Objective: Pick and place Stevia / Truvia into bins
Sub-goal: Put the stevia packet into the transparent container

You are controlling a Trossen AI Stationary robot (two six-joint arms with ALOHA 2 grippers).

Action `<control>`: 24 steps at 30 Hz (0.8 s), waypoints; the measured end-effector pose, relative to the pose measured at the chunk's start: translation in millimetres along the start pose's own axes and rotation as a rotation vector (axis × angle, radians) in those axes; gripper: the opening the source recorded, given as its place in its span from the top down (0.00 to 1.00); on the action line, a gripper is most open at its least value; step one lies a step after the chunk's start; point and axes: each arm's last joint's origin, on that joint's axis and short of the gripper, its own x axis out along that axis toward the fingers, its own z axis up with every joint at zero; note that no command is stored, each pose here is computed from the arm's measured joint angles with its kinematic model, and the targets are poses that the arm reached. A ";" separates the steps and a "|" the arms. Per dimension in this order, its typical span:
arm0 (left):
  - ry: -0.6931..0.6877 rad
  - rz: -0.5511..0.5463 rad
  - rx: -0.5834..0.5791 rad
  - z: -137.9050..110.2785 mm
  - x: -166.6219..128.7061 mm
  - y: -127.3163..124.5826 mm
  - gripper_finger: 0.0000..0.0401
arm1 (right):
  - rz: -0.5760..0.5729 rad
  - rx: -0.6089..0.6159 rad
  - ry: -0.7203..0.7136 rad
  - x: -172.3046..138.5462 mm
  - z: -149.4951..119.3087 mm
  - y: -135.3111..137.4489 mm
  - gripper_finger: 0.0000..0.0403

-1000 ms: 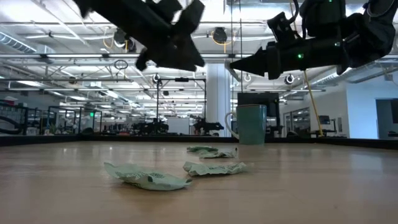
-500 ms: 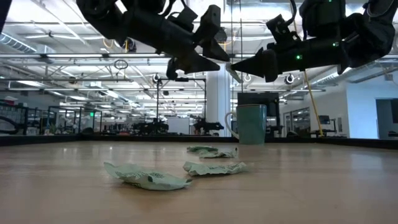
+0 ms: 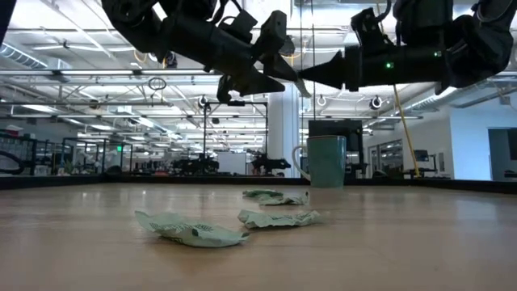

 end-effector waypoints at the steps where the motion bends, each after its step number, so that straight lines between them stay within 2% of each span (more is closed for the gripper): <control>1: 0.000 0.000 0.000 0.0 0.0 0.0 0.58 | 0.018 0.021 -0.014 0.0 0.9 0.3 1.00; 6: 0.000 0.000 0.000 0.0 0.0 0.0 0.58 | 0.049 0.079 -0.086 -0.1 7.1 -0.3 1.00; 12: -0.002 0.000 0.019 0.2 0.0 -0.1 0.58 | 0.057 0.079 -0.074 0.0 5.9 0.3 1.00; 15: -0.020 -0.006 0.044 2.1 -0.1 -0.8 0.59 | 0.112 0.098 -0.065 -0.1 4.3 2.6 1.00; 24: -0.019 -0.073 0.058 3.4 -0.3 -3.2 0.83 | 0.107 0.130 -0.073 1.5 6.3 1.7 1.00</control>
